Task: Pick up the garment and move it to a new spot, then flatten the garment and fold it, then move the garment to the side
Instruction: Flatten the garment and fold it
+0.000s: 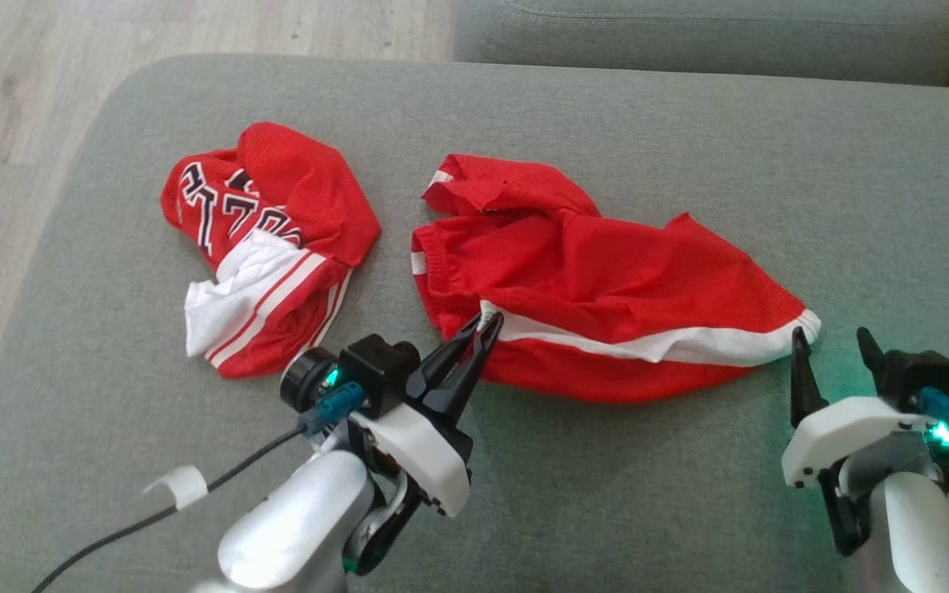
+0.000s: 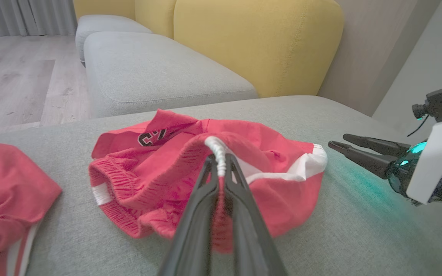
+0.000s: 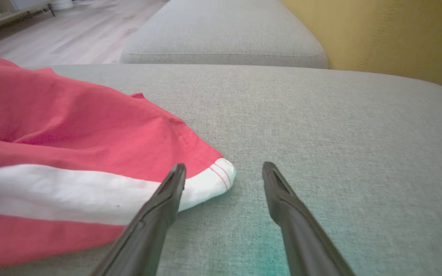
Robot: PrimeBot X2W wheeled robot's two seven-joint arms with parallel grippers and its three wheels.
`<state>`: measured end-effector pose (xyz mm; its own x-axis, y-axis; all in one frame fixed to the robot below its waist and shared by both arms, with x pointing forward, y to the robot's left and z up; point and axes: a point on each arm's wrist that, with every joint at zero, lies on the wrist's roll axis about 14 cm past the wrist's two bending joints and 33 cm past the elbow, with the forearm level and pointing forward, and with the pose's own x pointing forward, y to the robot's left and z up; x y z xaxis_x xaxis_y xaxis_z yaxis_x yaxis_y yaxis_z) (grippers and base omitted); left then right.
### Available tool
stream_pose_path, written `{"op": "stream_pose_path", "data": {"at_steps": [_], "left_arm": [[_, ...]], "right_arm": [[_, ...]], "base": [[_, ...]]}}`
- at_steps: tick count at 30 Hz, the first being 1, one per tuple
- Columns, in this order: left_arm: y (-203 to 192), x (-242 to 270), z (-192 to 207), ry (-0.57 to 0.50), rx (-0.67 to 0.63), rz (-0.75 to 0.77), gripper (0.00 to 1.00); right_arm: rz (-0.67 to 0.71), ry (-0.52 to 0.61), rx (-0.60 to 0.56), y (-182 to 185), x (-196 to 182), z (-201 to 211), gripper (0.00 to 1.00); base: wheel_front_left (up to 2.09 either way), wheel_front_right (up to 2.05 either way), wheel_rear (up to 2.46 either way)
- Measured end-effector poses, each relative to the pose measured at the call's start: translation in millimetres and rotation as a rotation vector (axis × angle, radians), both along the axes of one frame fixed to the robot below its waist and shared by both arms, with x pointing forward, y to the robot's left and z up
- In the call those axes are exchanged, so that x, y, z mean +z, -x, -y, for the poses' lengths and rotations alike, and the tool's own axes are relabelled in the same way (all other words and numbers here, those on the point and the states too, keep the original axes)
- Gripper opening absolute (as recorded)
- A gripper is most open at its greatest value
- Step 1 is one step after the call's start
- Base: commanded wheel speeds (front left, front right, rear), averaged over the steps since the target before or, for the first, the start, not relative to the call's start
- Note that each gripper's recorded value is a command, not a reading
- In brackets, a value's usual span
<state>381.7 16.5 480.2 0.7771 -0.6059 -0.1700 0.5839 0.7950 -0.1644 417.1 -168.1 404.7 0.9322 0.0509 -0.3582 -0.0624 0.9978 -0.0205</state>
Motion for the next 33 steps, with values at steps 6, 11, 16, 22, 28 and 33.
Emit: {"op": "stream_pose_path", "data": {"at_steps": [6,11,16,22,28,33], "left_arm": [[8,-4,1,0.008,0.004,-0.014,0.0],[9,-5,4,0.013,-0.006,-0.019,0.0],[8,-9,5,0.018,-0.01,-0.032,0.0],[5,-15,2,0.017,-0.003,-0.05,0.0],[3,-12,1,0.014,-0.001,-0.037,0.0],[3,-6,-2,0.002,0.007,-0.011,0.0]], "right_arm": [[-0.086,0.063,0.02,-3,-17,0,1.0],[-0.116,0.12,0.046,-8,-22,-2,1.0],[-0.144,0.187,0.065,-17,-25,0,1.0],[-0.179,0.224,0.09,-27,-31,-4,1.0],[-0.202,0.225,0.106,-27,-33,-9,0.0],[-0.187,0.2,0.082,-21,-26,-4,0.0]], "base": [[0.0,0.0,0.0],[0.0,0.0,0.0],[0.0,0.0,0.0],[0.0,0.0,0.0],[0.0,0.0,0.0],[0.0,0.0,0.0]]}}
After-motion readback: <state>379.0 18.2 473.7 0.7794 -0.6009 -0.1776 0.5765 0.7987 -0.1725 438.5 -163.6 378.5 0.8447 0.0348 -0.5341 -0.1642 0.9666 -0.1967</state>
